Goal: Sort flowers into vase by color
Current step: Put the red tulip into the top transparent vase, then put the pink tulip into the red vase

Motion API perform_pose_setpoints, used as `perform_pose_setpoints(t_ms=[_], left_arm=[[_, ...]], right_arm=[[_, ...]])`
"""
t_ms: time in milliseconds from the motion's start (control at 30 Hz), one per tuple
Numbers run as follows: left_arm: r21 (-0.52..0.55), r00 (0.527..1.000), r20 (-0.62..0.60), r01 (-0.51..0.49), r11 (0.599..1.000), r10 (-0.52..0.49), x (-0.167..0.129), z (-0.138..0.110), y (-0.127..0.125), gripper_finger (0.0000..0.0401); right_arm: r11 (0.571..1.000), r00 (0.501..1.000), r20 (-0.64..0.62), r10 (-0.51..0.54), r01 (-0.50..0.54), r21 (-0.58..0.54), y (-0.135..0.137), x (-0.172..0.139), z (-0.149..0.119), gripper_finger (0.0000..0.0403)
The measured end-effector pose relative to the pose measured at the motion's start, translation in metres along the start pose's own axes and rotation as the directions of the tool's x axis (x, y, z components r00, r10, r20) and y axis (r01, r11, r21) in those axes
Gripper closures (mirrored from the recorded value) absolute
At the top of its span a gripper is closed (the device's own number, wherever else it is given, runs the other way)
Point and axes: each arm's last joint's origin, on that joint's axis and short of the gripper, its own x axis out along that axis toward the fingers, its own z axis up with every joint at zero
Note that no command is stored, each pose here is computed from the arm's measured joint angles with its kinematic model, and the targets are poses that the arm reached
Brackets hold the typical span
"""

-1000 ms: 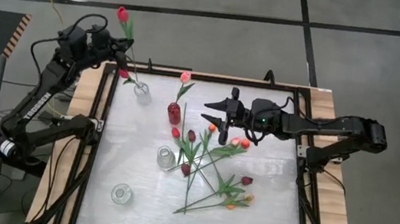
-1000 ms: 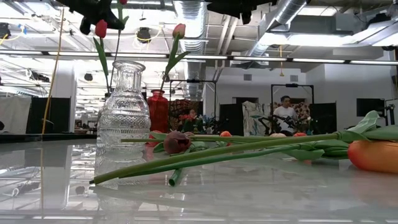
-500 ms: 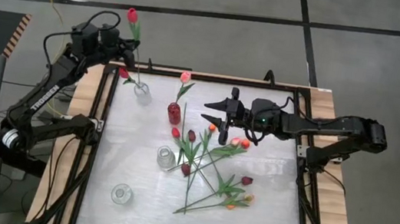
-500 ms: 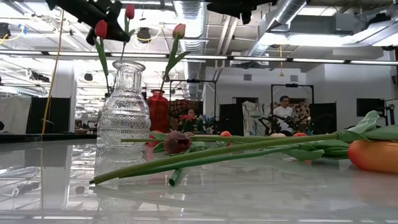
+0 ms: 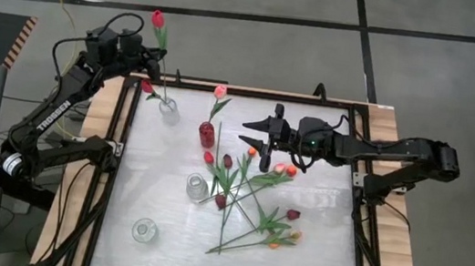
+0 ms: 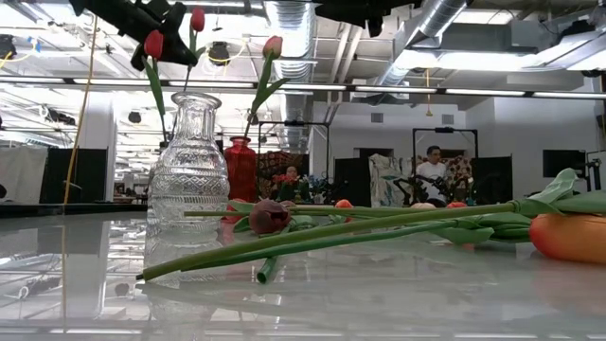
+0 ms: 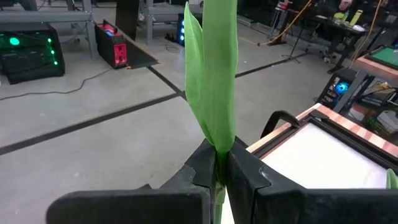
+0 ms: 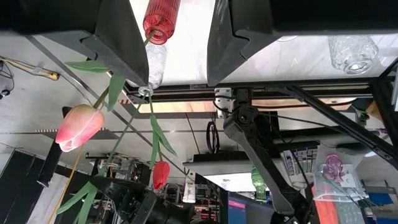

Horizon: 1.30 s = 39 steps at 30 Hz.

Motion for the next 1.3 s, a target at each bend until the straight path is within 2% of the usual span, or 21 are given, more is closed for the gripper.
perform_pose_setpoints(t_ms=[533,867,1067,1300], left_arm=[[0.033,0.999,-0.040,-0.034,0.999,0.035,0.000,-0.004,0.001,0.0387],[0.065,0.995,-0.085,-0.038,0.997,0.044,-0.002,-0.009,0.002,0.0318],[0.125,0.998,-0.031,-0.049,0.991,0.053,-0.017,-0.004,-0.003,0.0290],[0.144,0.997,0.058,-0.052,0.988,0.044,-0.044,0.001,-0.011,0.0284]], right_arm=[[1.000,1.000,0.000,0.000,0.000,0.000,0.000,0.000,0.000,0.0212],[1.000,1.000,0.000,0.000,0.000,0.000,0.000,0.000,0.000,0.0212],[1.000,1.000,0.000,0.000,0.000,0.000,0.000,0.000,0.000,0.0212],[1.000,1.000,0.000,0.000,0.000,0.000,0.000,0.000,0.000,0.0212]])
